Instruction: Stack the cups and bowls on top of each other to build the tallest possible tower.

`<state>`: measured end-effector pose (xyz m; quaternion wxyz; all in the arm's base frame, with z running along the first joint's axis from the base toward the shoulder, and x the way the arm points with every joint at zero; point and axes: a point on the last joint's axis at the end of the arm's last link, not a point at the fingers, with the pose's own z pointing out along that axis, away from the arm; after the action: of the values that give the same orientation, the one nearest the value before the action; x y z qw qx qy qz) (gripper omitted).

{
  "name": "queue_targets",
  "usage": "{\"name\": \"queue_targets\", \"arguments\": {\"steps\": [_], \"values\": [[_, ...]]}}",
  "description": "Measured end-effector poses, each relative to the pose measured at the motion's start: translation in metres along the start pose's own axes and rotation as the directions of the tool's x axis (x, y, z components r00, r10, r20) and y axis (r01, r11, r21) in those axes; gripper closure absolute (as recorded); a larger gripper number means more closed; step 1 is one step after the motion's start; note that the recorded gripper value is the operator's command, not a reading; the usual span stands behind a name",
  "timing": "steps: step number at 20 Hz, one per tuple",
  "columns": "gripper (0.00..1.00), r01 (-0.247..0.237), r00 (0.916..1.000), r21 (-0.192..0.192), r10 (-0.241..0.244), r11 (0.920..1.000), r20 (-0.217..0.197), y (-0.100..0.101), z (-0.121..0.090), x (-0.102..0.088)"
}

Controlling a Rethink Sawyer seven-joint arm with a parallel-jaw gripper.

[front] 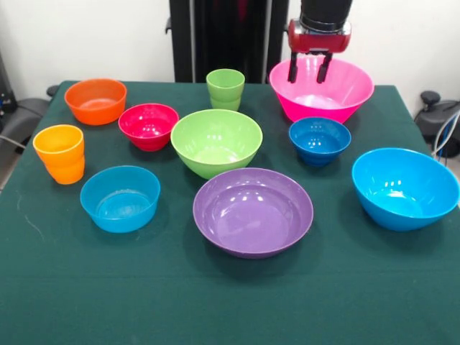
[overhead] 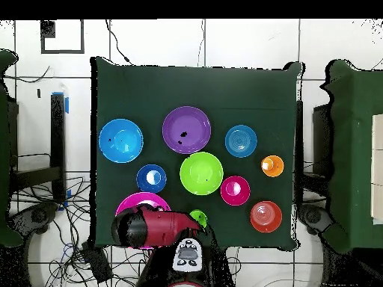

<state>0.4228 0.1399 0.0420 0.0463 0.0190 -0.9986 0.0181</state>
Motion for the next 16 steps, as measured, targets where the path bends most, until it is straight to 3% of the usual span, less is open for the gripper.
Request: {"name": "queue_targets", "arguments": {"steps": [9, 16], "values": [[0.0, 0.013, 0.9999, 0.005, -0.013, 0.9999, 0.003, -0.01, 0.0, 0.001], [0.0, -0.01, 0.9998, 0.008, 0.01, 0.9999, 0.014, -0.039, -0.004, -0.003]]}}
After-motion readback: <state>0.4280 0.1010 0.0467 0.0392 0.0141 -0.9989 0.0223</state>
